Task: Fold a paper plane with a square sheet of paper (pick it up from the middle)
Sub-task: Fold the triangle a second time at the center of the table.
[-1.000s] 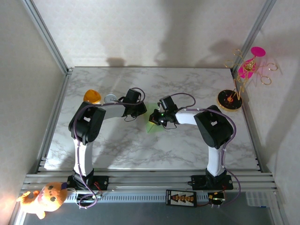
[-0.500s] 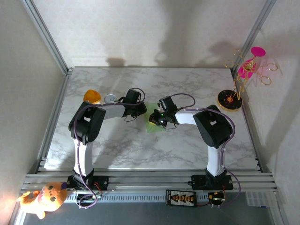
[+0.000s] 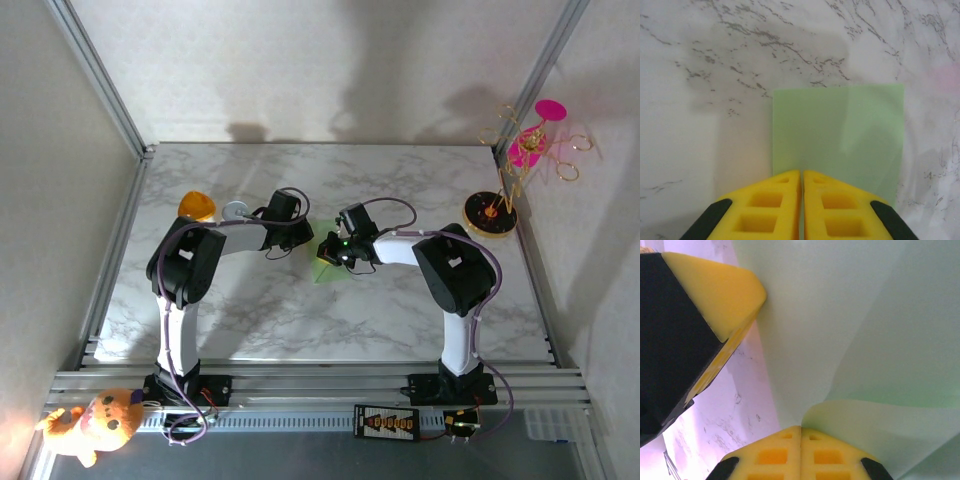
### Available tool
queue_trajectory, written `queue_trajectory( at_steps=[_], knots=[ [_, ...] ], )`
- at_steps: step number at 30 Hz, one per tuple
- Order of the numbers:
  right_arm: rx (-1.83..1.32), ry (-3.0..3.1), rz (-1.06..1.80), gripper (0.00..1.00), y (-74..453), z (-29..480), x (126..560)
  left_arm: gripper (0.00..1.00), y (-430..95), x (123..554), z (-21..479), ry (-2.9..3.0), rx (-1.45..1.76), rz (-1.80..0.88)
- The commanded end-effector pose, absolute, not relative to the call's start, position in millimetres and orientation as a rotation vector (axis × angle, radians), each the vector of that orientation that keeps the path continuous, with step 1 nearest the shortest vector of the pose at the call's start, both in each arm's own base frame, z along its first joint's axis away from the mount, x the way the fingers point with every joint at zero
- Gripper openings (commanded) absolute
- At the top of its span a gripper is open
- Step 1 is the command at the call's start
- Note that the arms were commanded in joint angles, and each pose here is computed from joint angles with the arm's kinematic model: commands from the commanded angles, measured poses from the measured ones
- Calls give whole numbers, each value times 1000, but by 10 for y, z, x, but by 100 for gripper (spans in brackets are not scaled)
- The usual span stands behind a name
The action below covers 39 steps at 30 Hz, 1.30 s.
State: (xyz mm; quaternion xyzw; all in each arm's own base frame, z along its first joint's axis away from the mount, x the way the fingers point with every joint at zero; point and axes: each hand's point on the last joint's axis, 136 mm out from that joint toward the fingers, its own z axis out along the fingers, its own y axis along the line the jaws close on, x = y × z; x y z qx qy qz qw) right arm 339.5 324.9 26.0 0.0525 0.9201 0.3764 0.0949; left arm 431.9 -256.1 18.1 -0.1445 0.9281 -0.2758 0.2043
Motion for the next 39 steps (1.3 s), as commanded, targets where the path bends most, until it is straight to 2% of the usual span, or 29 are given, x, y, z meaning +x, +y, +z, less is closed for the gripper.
queue_trajectory(
  at_steps=[1, 22, 31, 39],
  knots=[
    [160, 2725, 1092, 0, 3297, 223, 3440, 11, -2434, 4087, -218, 2708, -453, -677],
    [155, 2768, 1052, 0, 3255, 114, 3390, 12, -2455, 4097, -151, 2701, -442, -693],
    [145, 2787, 1032, 16, 3214, 69, 3342, 18, -2434, 4285, 296, 2602, -457, -726],
    [124, 2780, 1050, 33, 3232, 89, 3333, 21, -2167, 4384, 623, 2485, -575, -728]
  ],
)
